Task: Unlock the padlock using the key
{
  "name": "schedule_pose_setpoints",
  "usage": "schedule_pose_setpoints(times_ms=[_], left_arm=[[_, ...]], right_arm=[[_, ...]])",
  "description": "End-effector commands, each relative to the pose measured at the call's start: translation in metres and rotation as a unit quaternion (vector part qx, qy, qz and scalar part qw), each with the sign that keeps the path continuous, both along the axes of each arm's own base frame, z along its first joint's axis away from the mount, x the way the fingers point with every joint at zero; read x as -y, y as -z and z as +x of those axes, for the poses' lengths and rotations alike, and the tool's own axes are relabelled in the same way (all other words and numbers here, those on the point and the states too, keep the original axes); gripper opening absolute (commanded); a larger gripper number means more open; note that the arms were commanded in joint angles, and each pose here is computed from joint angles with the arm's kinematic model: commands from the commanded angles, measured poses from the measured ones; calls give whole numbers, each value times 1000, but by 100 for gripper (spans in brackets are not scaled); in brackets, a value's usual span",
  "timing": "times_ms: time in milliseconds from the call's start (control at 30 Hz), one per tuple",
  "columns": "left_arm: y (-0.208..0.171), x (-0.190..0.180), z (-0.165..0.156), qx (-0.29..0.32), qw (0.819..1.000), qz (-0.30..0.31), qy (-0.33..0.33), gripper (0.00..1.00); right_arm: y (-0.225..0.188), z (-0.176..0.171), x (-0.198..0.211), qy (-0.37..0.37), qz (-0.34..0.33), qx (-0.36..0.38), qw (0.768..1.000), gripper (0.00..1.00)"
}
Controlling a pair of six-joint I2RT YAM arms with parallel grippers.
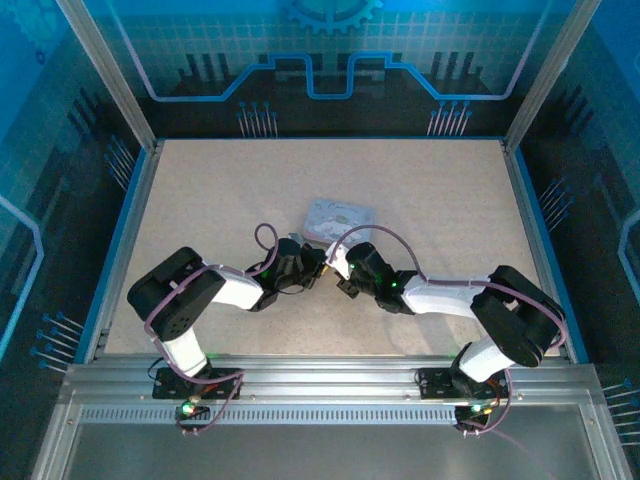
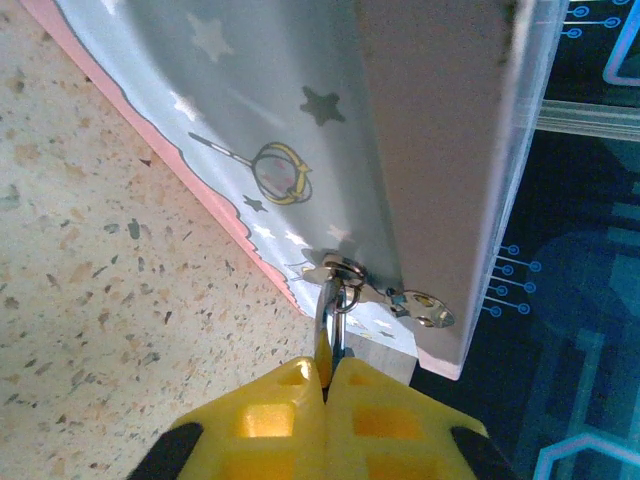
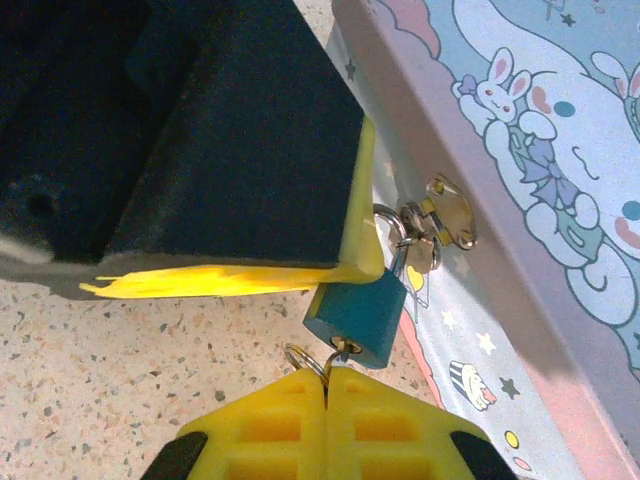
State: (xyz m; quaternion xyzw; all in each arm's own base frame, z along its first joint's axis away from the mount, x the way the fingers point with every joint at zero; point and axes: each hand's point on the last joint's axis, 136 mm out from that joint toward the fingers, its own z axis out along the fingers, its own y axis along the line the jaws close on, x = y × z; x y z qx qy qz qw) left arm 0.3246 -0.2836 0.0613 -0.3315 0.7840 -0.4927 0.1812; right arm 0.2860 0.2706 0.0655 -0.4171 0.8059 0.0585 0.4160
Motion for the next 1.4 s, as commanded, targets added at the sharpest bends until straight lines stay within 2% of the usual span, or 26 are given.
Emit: schedule_pose_setpoints(times_ms=[0, 233, 600, 733, 900, 1000, 1133, 1367], left_arm=[[-11, 12, -9, 17, 999, -13, 37, 17], [-11, -1, -9, 23, 999, 13, 32, 36], [-30, -46, -6, 41, 996, 77, 11, 52], [-43, -68, -2, 54, 992, 113, 4, 55], [-71, -100, 4, 83, 975, 204, 1, 70], [-83, -115, 9, 97, 963, 250, 7, 79], [-84, -122, 21, 98, 958, 268, 24, 86], [-76, -100, 51, 96, 944, 294, 114, 92]], right_arm=[[-10, 5, -9, 8, 59, -8, 998, 0], [-1, 0, -4, 28, 92, -50, 994, 0], [2, -1, 10, 75, 171, -109, 976, 0], [4, -1, 17, 96, 197, -140, 966, 0], [3, -1, 27, 117, 239, -175, 948, 0], [4, 0, 34, 131, 262, -197, 936, 0], [7, 0, 39, 150, 284, -229, 919, 0], [17, -5, 43, 175, 299, -286, 894, 0]])
